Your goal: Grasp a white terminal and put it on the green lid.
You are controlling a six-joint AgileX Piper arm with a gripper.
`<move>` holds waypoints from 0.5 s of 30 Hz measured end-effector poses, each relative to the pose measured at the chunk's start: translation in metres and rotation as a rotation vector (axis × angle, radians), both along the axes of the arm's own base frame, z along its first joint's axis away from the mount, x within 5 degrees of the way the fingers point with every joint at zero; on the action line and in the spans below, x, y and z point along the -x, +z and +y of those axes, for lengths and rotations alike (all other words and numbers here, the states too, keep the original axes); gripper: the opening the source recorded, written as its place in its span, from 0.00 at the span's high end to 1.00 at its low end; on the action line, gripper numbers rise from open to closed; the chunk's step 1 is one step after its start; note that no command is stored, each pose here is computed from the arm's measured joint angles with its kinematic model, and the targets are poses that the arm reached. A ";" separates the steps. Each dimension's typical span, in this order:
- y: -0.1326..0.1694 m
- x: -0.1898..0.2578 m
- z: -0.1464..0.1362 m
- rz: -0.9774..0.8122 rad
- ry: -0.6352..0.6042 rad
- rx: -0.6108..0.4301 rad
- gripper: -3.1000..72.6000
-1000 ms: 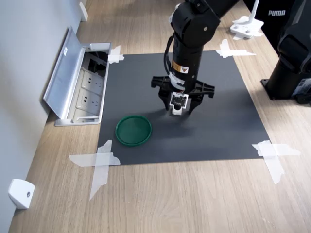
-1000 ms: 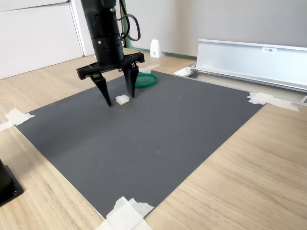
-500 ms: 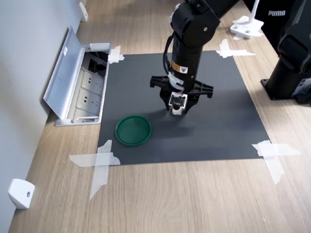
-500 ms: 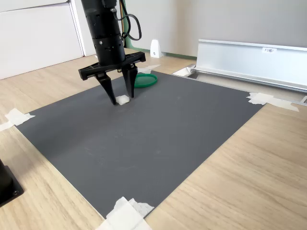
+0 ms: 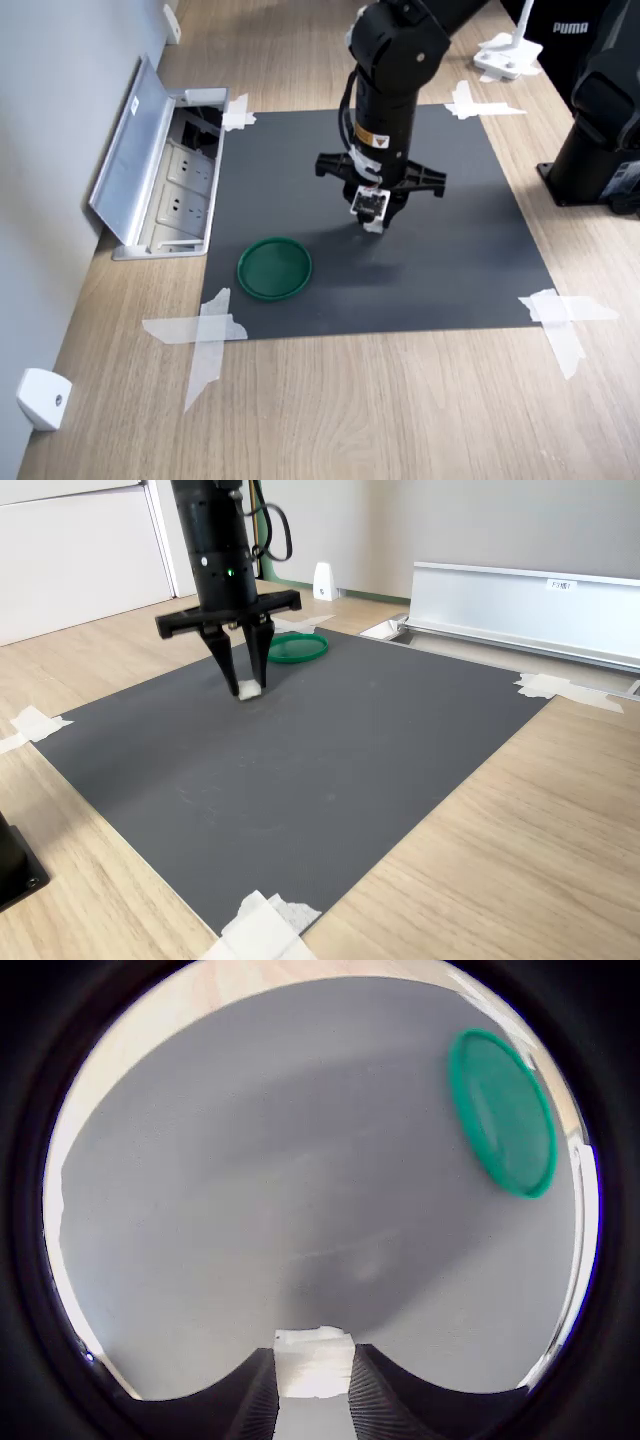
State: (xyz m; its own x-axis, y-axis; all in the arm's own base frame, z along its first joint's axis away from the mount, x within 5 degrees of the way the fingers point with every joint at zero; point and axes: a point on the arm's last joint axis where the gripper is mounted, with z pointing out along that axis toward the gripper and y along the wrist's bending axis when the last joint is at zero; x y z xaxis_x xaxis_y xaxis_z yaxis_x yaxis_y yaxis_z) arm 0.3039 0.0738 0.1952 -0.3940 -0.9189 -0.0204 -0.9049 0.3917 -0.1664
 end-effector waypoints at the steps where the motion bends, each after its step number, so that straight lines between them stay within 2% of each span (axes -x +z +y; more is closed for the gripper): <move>1: 0.007 -0.003 0.001 -0.006 -0.010 -0.002 0.61; 5: 0.047 -0.022 0.005 -0.064 -0.029 -0.016 0.61; 10: 0.094 -0.045 0.015 -0.178 -0.047 -0.089 0.61; 15: 0.104 -0.071 0.023 -0.203 -0.075 -0.123 0.61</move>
State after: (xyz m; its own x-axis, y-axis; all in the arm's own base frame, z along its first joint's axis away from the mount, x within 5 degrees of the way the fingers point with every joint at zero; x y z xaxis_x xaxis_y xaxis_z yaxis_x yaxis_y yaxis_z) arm 0.3744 0.0970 0.2997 -0.4371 -0.8731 -0.2160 -0.8257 0.4848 -0.2885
